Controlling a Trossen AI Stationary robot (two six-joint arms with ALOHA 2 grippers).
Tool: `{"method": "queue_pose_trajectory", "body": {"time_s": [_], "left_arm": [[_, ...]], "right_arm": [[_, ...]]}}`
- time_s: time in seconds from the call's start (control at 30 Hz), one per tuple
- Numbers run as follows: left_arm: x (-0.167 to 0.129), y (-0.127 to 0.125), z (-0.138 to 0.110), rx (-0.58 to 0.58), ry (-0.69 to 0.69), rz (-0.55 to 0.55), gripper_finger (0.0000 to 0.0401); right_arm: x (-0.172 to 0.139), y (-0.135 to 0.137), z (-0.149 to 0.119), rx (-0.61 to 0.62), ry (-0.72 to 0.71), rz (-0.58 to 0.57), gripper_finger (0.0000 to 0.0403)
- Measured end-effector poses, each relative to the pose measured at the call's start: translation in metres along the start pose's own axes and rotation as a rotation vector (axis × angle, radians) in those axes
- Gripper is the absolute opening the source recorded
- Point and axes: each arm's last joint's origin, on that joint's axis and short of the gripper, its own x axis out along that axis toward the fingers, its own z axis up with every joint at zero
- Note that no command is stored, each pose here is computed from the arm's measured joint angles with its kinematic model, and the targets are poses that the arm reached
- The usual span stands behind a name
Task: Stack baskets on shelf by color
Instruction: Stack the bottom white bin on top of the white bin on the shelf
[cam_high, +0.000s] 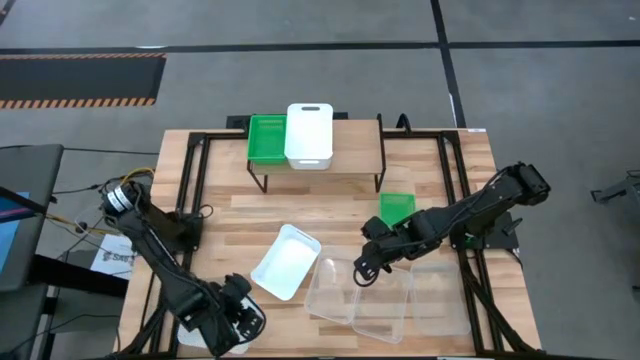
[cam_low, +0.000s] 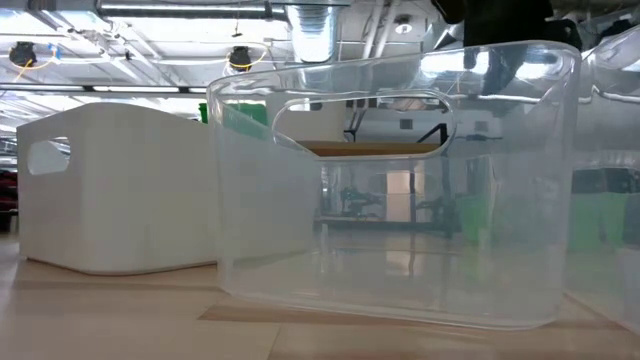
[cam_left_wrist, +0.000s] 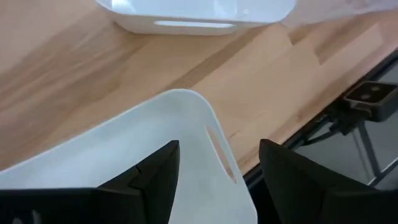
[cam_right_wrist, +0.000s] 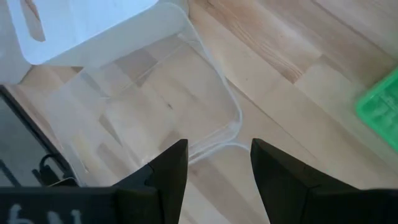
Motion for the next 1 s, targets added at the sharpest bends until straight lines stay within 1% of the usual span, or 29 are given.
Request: {"method": "queue_pose_trajectory", "body": {"time_s": [0.17, 0.27, 0.4, 0.57, 0.63, 0.73, 0.93, 0.97, 1.0], "left_arm": [[0.010, -0.002, 0.001, -0.034, 0.013, 0.014, 0.0208], [0.023, -0.007, -0.005, -0.034, 0.038, 0.027, 0.0208], [0.045, -0.010, -0.012, 0.000, 0.084, 0.069, 0.0208], [0.059, -0.008, -0.016, 0.006, 0.115, 0.127, 0.0208], [0.063, -0.009, -0.016, 0.013, 0.136, 0.138, 0.0199], [0.065, -0.009, -0.016, 0.019, 0.149, 0.146, 0.0161], [0.066, -0.010, -0.014, 0.015, 0.142, 0.140, 0.0032], [0.066, -0.011, -0.013, 0.022, 0.144, 0.134, 0.0017], [0.066, -0.012, -0.012, 0.029, 0.146, 0.127, 0.0010]], "right_arm": [[0.001, 0.002, 0.000, -0.002, -0.004, 0.012, 0.0201], [0.000, 0.003, 0.000, -0.004, -0.008, 0.027, 0.0201], [0.000, 0.004, 0.000, -0.007, -0.010, 0.033, 0.0201], [0.000, 0.004, 0.000, -0.007, -0.010, 0.033, 0.0201], [0.000, 0.004, 0.000, -0.007, -0.010, 0.033, 0.0201], [0.000, 0.004, 0.000, -0.008, -0.010, 0.033, 0.0201], [0.000, 0.004, -0.001, -0.010, -0.010, 0.034, 0.0201], [0.000, 0.004, -0.001, -0.011, -0.010, 0.034, 0.0201], [0.000, 0.004, -0.001, -0.012, -0.010, 0.034, 0.0201]]}}
